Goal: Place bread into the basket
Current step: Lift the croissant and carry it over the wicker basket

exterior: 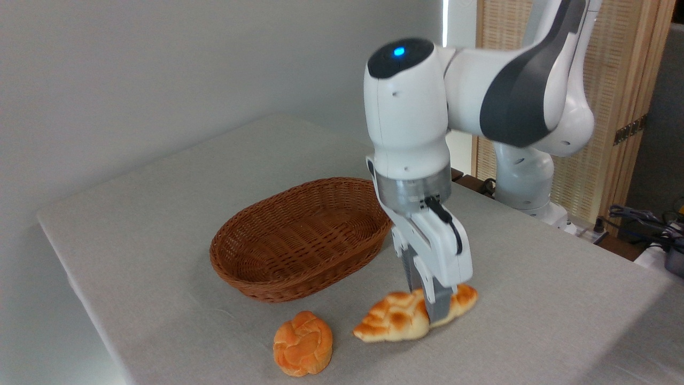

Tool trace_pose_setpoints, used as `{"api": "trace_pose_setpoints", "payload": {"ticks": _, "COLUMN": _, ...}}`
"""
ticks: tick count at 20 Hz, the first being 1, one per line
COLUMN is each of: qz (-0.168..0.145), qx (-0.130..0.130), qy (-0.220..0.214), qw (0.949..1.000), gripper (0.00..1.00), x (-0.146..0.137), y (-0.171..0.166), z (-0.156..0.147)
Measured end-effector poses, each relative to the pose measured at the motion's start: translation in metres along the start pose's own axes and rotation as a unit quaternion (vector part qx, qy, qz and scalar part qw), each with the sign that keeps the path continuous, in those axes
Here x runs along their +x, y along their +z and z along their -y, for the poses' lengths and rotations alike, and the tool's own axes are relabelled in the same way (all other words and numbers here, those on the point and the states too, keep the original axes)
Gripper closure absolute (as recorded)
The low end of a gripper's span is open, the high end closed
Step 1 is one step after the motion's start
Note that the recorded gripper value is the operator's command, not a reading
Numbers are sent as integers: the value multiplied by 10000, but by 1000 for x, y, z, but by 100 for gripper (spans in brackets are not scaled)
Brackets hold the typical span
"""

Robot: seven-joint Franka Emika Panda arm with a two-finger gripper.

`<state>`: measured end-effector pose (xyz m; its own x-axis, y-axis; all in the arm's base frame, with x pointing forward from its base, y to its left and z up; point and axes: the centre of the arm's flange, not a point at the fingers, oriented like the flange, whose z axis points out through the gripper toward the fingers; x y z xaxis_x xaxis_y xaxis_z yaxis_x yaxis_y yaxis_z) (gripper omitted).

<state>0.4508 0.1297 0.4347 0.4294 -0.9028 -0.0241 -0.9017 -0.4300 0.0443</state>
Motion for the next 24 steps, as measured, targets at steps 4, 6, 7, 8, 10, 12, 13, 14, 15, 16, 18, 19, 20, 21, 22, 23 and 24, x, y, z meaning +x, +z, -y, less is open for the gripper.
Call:
{"api": "trace_pose_setpoints", "payload": {"ticks": 4, "qz": -359, "qx": -161, "qy": -406, "qw": 9984, "gripper": 59, "x": 21, "y": -53, "z": 5}}
{"api": "trace_pose_setpoints", "payload": {"ticks": 6, "qz": -342, "qx": -138, "qy": -672, "qw": 9971, "gripper": 58, "x": 41, "y": -75, "z": 7}}
{"api": "trace_pose_setpoints", "payload": {"ticks": 7, "qz": -319, "qx": -107, "qy": -787, "qw": 9963, "gripper": 56, "x": 51, "y": -82, "z": 8}}
{"api": "trace_pose_setpoints", "payload": {"ticks": 8, "qz": -281, "qx": -27, "qy": -1008, "qw": 9945, "gripper": 56, "x": 71, "y": -93, "z": 9}}
{"api": "trace_pose_setpoints", "payload": {"ticks": 10, "qz": -233, "qx": 99, "qy": -1260, "qw": 9917, "gripper": 55, "x": 106, "y": -106, "z": 7}}
{"api": "trace_pose_setpoints", "payload": {"ticks": 12, "qz": -224, "qx": 201, "qy": -1394, "qw": 9898, "gripper": 55, "x": 139, "y": -116, "z": 2}}
{"api": "trace_pose_setpoints", "payload": {"ticks": 13, "qz": -233, "qx": 231, "qy": -1430, "qw": 9892, "gripper": 55, "x": 150, "y": -120, "z": -1}}
{"api": "trace_pose_setpoints", "payload": {"ticks": 14, "qz": -265, "qx": 250, "qy": -1483, "qw": 9883, "gripper": 55, "x": 166, "y": -125, "z": -5}}
{"api": "trace_pose_setpoints", "payload": {"ticks": 15, "qz": -274, "qx": 253, "qy": -1494, "qw": 9881, "gripper": 54, "x": 174, "y": -127, "z": -8}}
{"api": "trace_pose_setpoints", "payload": {"ticks": 16, "qz": -285, "qx": 239, "qy": -1503, "qw": 9879, "gripper": 53, "x": 185, "y": -128, "z": -13}}
{"api": "trace_pose_setpoints", "payload": {"ticks": 18, "qz": -234, "qx": 175, "qy": -1474, "qw": 9886, "gripper": 47, "x": 211, "y": -122, "z": -26}}
{"api": "trace_pose_setpoints", "payload": {"ticks": 19, "qz": -171, "qx": 135, "qy": -1493, "qw": 9885, "gripper": 46, "x": 227, "y": -115, "z": -33}}
{"api": "trace_pose_setpoints", "payload": {"ticks": 20, "qz": -89, "qx": 91, "qy": -1506, "qw": 9885, "gripper": 46, "x": 245, "y": -106, "z": -41}}
{"api": "trace_pose_setpoints", "payload": {"ticks": 21, "qz": -39, "qx": 64, "qy": -1499, "qw": 9887, "gripper": 46, "x": 254, "y": -100, "z": -46}}
{"api": "trace_pose_setpoints", "payload": {"ticks": 22, "qz": 45, "qx": 19, "qy": -1484, "qw": 9889, "gripper": 46, "x": 268, "y": -91, "z": -52}}
{"api": "trace_pose_setpoints", "payload": {"ticks": 23, "qz": 112, "qx": -18, "qy": -1461, "qw": 9892, "gripper": 46, "x": 277, "y": -82, "z": -55}}
{"api": "trace_pose_setpoints", "payload": {"ticks": 24, "qz": 153, "qx": -44, "qy": -1448, "qw": 9893, "gripper": 46, "x": 280, "y": -77, "z": -55}}
